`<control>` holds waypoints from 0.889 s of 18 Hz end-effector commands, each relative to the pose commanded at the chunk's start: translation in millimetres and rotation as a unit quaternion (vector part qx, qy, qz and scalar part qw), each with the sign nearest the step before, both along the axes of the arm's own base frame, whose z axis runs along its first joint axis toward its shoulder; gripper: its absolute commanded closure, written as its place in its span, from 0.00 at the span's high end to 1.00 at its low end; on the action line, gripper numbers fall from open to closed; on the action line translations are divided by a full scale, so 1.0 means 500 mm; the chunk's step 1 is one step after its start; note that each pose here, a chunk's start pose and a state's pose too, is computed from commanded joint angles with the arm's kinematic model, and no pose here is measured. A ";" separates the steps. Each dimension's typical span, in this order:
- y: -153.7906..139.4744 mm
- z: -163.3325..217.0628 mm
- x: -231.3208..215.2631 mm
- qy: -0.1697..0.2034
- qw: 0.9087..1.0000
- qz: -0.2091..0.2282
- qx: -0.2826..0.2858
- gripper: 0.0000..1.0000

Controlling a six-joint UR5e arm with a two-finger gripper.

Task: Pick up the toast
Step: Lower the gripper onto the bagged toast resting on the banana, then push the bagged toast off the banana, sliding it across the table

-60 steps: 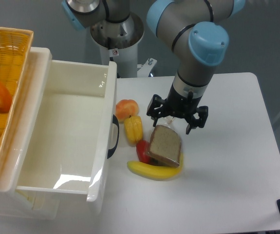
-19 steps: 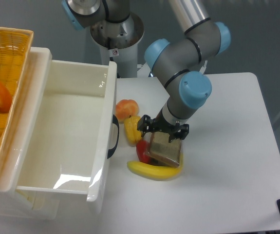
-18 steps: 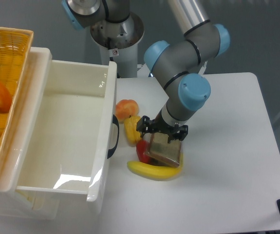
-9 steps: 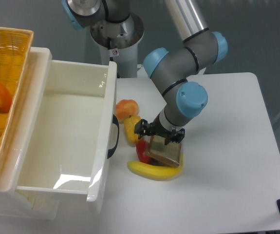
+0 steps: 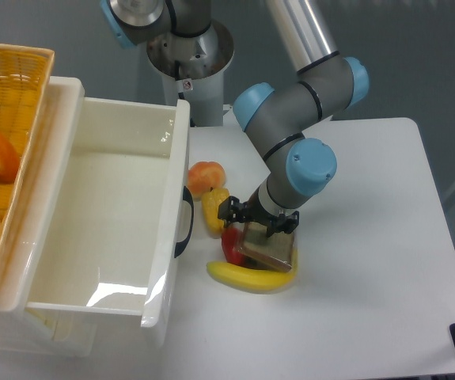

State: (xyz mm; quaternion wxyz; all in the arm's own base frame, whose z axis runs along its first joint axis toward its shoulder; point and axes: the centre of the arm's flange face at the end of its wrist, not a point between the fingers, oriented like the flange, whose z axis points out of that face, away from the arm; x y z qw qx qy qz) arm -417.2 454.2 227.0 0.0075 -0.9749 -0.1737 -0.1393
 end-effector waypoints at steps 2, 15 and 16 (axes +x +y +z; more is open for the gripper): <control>0.002 -0.010 -0.003 -0.002 1.000 0.001 -0.002 1.00; -0.006 -0.015 -0.016 0.005 1.000 0.001 -0.008 1.00; -0.008 -0.009 -0.018 0.007 1.000 0.001 -0.006 1.00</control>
